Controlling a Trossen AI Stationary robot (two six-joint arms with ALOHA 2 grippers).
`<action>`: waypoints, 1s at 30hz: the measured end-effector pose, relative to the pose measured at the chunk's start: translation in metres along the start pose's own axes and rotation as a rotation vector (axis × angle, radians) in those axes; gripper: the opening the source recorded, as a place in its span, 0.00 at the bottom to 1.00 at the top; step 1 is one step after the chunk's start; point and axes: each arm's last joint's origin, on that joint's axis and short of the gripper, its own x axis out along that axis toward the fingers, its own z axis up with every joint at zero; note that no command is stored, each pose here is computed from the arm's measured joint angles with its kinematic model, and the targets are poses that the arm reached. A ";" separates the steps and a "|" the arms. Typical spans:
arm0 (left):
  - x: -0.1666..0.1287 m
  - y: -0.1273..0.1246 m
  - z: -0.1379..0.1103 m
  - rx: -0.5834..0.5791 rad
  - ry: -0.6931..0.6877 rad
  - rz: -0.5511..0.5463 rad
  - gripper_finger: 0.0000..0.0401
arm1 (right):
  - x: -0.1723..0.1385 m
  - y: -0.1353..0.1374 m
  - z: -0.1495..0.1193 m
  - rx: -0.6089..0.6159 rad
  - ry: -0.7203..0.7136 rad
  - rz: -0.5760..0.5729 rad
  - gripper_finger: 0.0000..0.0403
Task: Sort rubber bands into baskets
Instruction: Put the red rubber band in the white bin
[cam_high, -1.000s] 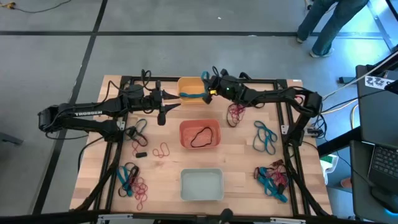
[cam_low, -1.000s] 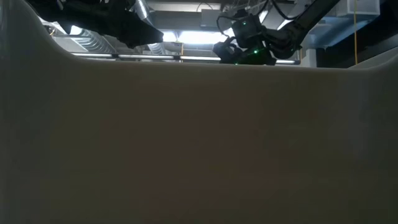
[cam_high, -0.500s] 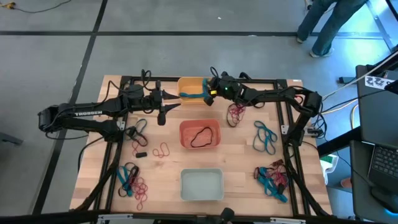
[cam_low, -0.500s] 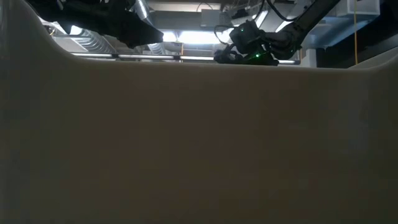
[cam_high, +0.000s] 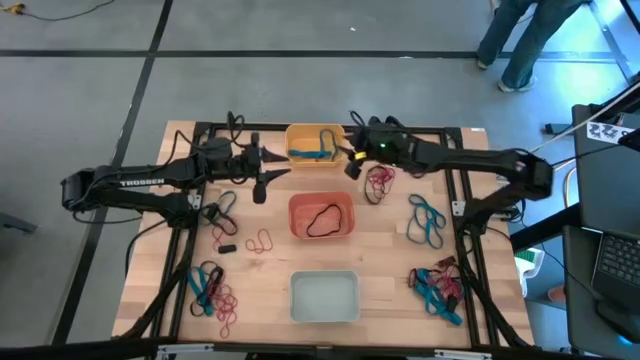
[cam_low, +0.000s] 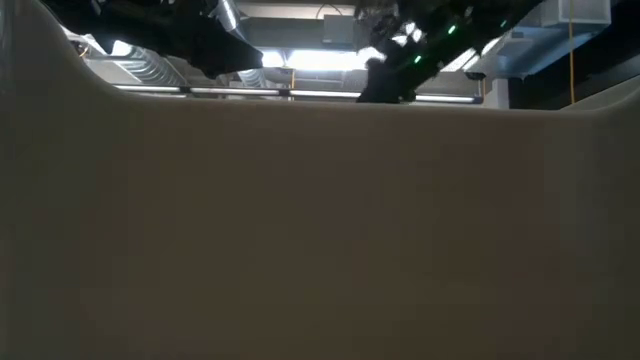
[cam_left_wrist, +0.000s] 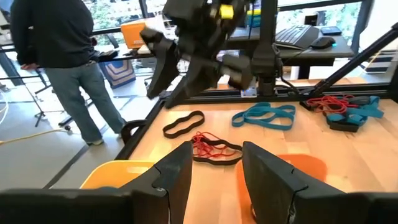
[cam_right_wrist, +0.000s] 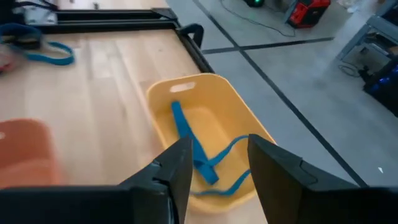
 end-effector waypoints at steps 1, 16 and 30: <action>0.000 -0.002 0.000 0.001 -0.002 -0.007 0.34 | -0.008 0.002 0.001 -0.004 -0.002 0.009 0.39; 0.002 -0.013 0.004 0.003 -0.029 -0.060 0.34 | -0.073 0.058 -0.055 -0.007 -0.116 0.173 0.39; 0.009 -0.058 -0.015 -0.011 0.154 -0.204 0.34 | -0.102 0.121 -0.089 -0.078 -0.259 0.428 0.39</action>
